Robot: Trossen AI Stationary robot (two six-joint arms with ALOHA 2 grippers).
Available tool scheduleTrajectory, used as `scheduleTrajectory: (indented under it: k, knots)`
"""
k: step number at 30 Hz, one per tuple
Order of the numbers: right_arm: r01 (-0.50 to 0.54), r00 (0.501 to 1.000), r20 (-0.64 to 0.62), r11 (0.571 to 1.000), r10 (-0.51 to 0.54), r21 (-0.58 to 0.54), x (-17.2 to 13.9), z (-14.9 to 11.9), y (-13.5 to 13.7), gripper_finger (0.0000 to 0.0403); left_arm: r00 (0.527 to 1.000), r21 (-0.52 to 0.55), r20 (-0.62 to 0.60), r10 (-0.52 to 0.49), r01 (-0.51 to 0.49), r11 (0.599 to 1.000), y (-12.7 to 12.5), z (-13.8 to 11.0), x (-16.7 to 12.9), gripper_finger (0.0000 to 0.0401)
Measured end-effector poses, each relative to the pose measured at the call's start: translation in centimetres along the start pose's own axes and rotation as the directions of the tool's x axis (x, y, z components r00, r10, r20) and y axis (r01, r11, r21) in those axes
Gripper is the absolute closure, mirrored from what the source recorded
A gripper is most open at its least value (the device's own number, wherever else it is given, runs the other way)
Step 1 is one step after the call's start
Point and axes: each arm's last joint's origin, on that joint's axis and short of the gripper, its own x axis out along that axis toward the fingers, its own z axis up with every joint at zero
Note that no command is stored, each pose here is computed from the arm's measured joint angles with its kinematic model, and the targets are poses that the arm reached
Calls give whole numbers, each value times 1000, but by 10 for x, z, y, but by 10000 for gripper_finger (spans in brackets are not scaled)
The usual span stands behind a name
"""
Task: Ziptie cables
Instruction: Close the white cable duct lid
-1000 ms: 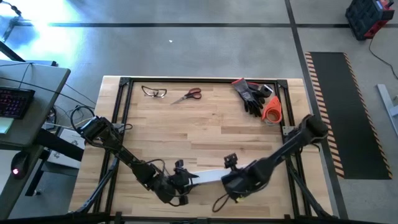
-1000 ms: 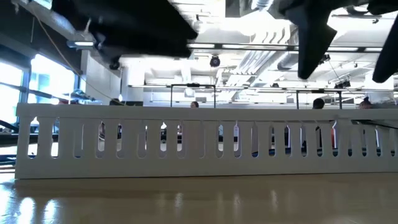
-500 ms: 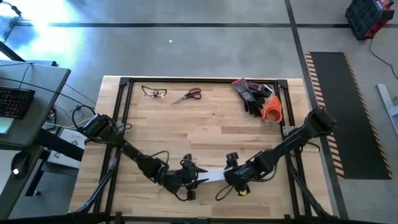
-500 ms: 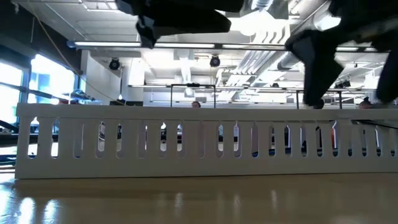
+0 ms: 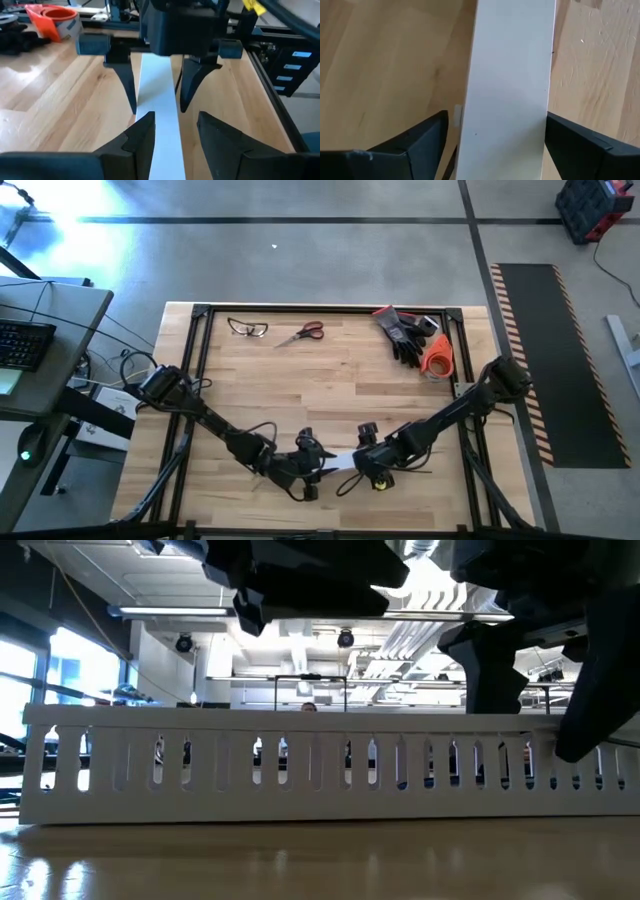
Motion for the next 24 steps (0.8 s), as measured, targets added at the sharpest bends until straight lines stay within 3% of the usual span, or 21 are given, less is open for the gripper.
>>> scheduleTrajectory:
  k: [5, 9, 18, 20, 24]
  knots:
    - [15, 1000, -8, 1000, -15, 18, 3, -1, 0, 130, 1000, -20, -15, 3, -4, 1000, 0, -6, 4, 268]
    - [20, 1000, -10, 999, -20, 26, 4, -1, 0, 176, 1000, -38, -11, 5, -5, 999, 1, -5, 4, 268]
    - [32, 999, -5, 999, -32, 15, 5, -1, 1, 179, 1000, -50, 5, 0, 1, 999, 0, -4, 5, 268]
    - [22, 1000, -9, 1000, -22, 13, 4, -1, 1, 157, 1000, -51, 6, 1, -1, 999, 1, -3, 5, 268]
    - [1, 999, -35, 1000, 0, 25, -2, 5, 2, 69, 1000, -53, 14, 0, 0, 999, 2, -2, 6, 268]
